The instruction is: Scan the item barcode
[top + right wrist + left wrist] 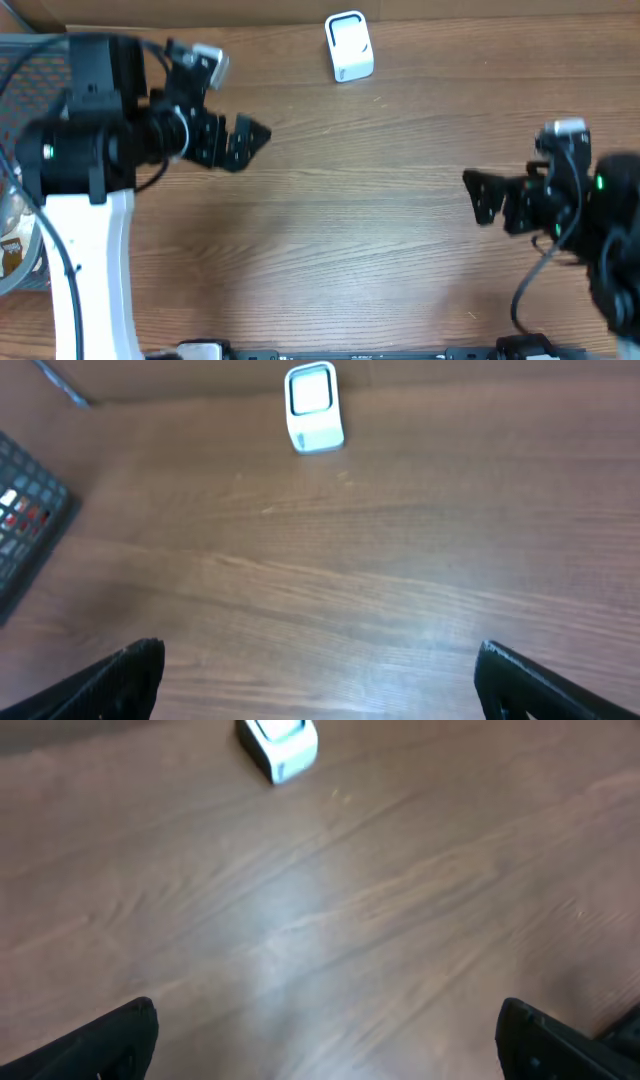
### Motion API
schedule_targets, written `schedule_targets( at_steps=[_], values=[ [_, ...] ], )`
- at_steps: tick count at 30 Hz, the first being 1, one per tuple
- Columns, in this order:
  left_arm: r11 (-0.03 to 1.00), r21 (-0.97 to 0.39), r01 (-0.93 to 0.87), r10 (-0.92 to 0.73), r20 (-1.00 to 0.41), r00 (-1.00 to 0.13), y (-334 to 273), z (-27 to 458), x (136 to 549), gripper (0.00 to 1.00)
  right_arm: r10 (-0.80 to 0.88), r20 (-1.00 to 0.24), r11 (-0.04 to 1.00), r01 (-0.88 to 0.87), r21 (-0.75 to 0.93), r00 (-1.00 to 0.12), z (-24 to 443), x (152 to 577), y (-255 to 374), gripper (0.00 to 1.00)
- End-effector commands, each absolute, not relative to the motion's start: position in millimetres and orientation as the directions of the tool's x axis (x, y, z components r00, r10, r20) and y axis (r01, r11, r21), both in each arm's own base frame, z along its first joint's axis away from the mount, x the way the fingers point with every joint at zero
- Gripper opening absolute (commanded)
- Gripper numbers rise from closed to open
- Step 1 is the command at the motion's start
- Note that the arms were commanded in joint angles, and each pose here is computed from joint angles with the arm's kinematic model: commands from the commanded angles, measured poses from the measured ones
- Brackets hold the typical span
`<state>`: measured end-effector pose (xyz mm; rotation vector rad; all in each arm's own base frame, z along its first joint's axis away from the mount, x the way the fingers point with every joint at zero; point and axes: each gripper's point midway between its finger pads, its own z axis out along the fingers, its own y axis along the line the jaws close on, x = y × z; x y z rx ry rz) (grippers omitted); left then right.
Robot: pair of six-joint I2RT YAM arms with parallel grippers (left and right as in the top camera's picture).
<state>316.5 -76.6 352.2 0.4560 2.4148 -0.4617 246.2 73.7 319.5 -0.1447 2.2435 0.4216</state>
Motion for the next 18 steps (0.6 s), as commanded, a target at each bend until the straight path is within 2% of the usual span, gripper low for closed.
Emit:
schedule_targets(
  at_steps=[1, 3, 6, 8, 11, 14, 18],
  values=[
    [0.865, -0.184, 0.467, 0.223, -0.692, -0.687, -79.9, 366.1, 339.8, 1.00, 0.024, -0.744, 0.926, -0.266, 0.268, -0.668, 331.5, 263.0, 82.0, 1.00],
    [0.900, -0.173, 0.400, 0.173, -0.701, -0.692, -66.9, 367.8, 351.7, 1.00, 0.021, -0.720, 0.908, -0.288, 0.305, -0.694, 325.6, 266.7, 90.5, 1.00],
    [0.981, -0.184, 0.058, -0.082, -0.672, -0.736, -4.7, 364.6, 365.3, 1.00, 0.015, -0.690, 0.876, -0.323, 0.358, -0.724, 319.2, 270.8, 102.8, 1.00],
    [0.970, -0.207, -0.131, -0.237, -0.658, -0.714, 46.6, 362.7, 363.4, 1.00, 0.012, -0.674, 0.871, -0.323, 0.370, -0.739, 314.6, 273.7, 105.0, 1.00],
    [0.906, -0.231, -0.356, -0.417, -0.643, -0.642, 119.0, 360.9, 345.7, 1.00, 0.010, -0.654, 0.872, -0.313, 0.376, -0.756, 307.9, 277.1, 105.5, 1.00],
    [0.762, -0.205, -0.615, -0.576, -0.650, -0.496, 199.0, 359.1, 316.2, 1.00, 0.009, -0.641, 0.873, -0.307, 0.379, -0.767, 303.5, 279.2, 105.6, 1.00],
    [0.631, -0.179, -0.755, -0.653, -0.647, -0.394, 264.3, 346.4, 292.6, 0.99, 0.005, -0.633, 0.874, -0.304, 0.378, -0.774, 300.1, 281.8, 105.8, 1.00]
  ],
)
